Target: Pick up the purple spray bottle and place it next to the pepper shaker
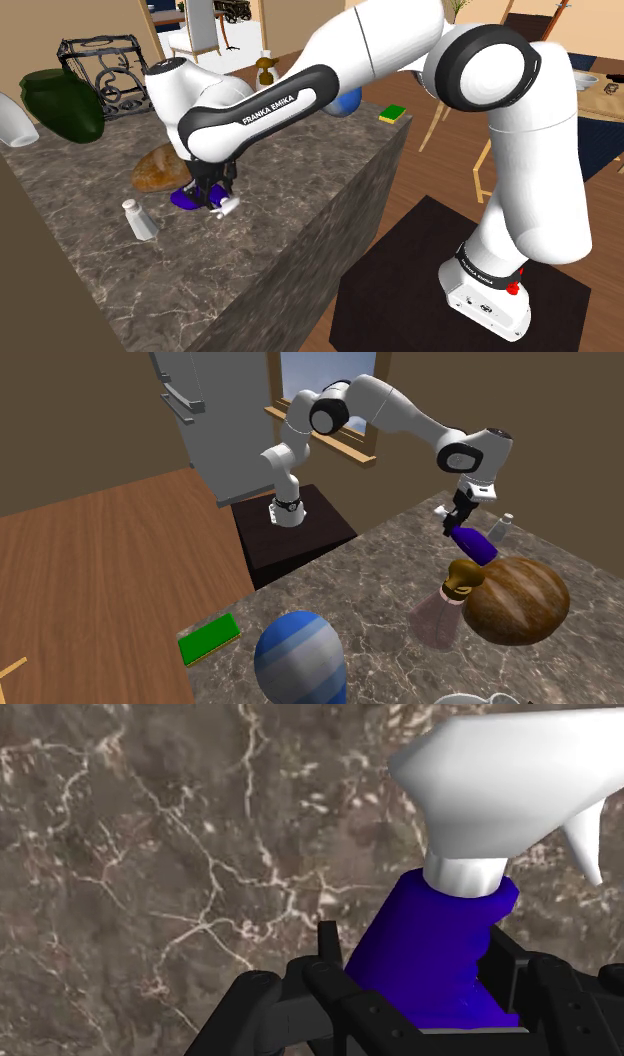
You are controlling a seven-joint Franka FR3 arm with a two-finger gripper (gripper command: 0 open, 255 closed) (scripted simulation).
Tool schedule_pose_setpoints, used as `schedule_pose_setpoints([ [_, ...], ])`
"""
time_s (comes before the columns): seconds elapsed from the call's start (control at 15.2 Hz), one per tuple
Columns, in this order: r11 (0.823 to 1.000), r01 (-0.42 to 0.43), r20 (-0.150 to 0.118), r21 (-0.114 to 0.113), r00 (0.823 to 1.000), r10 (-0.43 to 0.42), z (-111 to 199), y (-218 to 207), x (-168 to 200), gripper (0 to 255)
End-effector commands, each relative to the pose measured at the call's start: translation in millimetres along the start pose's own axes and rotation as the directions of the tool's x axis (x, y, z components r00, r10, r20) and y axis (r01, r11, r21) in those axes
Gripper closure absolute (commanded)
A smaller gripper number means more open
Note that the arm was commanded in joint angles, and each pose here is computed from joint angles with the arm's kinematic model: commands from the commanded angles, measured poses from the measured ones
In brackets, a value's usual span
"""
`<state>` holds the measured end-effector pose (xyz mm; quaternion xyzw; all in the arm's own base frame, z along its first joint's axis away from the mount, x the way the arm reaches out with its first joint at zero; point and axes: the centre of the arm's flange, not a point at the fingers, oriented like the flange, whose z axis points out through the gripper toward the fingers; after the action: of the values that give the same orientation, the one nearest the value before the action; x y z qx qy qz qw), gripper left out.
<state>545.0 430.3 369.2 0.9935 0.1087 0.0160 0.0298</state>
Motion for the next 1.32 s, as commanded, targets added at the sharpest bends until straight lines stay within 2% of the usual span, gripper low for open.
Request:
schedule_pose_setpoints([
  [0.0,1.0,-0.001,-0.001,0.0,1.0,0.001,11,0,-1,255],
  [0.26,1.0,-0.001,-0.001,0.0,1.0,0.001,32,-1,-2,255],
  [0.79,1.0,-0.001,-0.001,0.0,1.0,0.001,32,-1,-2,255],
  [0.86,1.0,-0.001,-0.001,0.0,1.0,0.001,32,-1,-2,0],
  [1.19,1.0,-0.001,-0.001,0.0,1.0,0.001,32,-1,-2,0],
  [1.25,1.0,-0.001,-0.001,0.0,1.0,0.001,18,-1,-2,0],
])
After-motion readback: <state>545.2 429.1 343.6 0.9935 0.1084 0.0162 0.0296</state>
